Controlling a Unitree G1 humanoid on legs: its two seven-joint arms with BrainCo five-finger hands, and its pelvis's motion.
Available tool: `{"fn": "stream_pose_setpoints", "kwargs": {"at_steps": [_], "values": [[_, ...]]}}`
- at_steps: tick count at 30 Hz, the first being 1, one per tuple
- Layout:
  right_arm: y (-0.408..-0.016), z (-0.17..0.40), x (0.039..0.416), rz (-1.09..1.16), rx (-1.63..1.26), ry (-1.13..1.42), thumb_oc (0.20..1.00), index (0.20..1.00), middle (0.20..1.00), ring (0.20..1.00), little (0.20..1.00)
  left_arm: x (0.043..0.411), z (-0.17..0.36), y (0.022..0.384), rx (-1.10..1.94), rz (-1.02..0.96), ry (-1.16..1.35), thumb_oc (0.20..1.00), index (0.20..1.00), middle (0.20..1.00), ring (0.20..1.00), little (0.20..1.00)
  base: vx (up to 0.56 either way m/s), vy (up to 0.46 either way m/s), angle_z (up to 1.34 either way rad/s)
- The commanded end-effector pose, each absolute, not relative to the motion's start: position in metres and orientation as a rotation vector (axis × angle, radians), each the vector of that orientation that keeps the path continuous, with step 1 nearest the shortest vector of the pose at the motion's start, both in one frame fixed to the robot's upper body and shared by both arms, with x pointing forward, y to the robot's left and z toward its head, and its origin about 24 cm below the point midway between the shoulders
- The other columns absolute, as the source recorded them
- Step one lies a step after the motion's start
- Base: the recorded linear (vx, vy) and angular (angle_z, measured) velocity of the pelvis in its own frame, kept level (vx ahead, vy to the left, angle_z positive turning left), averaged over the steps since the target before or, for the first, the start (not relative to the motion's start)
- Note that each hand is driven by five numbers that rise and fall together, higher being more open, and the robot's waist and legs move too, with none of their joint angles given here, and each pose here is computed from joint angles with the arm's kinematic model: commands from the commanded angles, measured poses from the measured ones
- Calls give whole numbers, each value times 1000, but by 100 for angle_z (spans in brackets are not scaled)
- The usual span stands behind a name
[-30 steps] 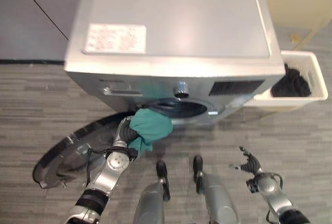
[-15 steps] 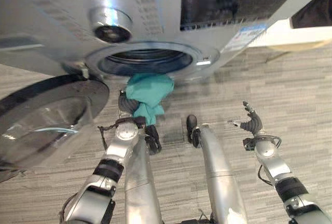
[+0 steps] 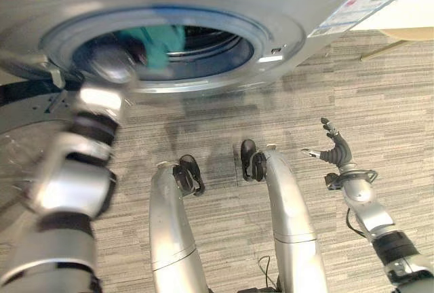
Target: Grab the laundry basket,head to the washer,open it,put in the laundry and shut it.
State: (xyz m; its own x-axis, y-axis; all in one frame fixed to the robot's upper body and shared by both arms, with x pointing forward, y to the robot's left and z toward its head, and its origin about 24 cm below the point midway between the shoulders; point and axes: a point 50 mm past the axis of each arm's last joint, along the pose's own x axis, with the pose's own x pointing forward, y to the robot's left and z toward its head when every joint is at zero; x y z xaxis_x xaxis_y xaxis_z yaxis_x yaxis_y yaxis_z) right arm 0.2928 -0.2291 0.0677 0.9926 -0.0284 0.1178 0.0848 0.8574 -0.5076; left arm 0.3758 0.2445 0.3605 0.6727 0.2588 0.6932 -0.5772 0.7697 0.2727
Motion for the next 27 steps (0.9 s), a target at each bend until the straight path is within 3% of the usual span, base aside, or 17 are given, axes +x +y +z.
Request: {"fn": "stream_pose_setpoints", "kwargs": {"at_steps": [1,3,4,5,6,7,12,14,21,27], "values": [[-223,54,273,-2,-480,-104,1000,1000,1000,1000,1000,371,369,265,781,586,-674,200,200,200,200,200,13,18,7],[-227,56,273,0,-498,-111,1000,1000,1000,1000,1000,372,379,264,951,608,-659,200,200,200,200,200,0,0,0],[-227,61,272,4,-503,-136,1000,1000,1000,1000,1000,374,382,258,999,598,-660,319,319,319,319,319,0,0,0],[-227,61,272,3,-502,-136,1000,1000,1000,1000,1000,374,382,257,999,597,-660,507,507,507,507,507,17,10,3],[-228,62,271,1,-501,-143,1000,1000,1000,1000,1000,375,382,256,1008,594,-655,931,931,931,931,931,12,6,3],[-229,64,270,0,-493,-149,1000,1000,1000,1000,1000,377,381,254,1020,587,-645,1000,1000,1000,1000,1000,16,12,4],[-227,58,264,8,-473,-134,1000,1000,1000,1000,1000,387,368,235,1086,516,-639,1000,1000,1000,1000,1000,5,3,1],[-224,50,262,11,-477,-109,1000,1000,1000,1000,1000,397,337,221,934,432,-614,1000,1000,1000,1000,1000,0,0,0],[-220,47,264,10,-476,-99,1000,1000,1000,1000,1000,399,309,203,754,332,-613,1000,1000,1000,1000,1000,-2,-1,0],[-218,46,266,18,-475,-95,1000,1000,1000,1000,1000,395,315,194,891,352,-682,1000,1000,1000,1000,1000,-39,-8,6]]}}
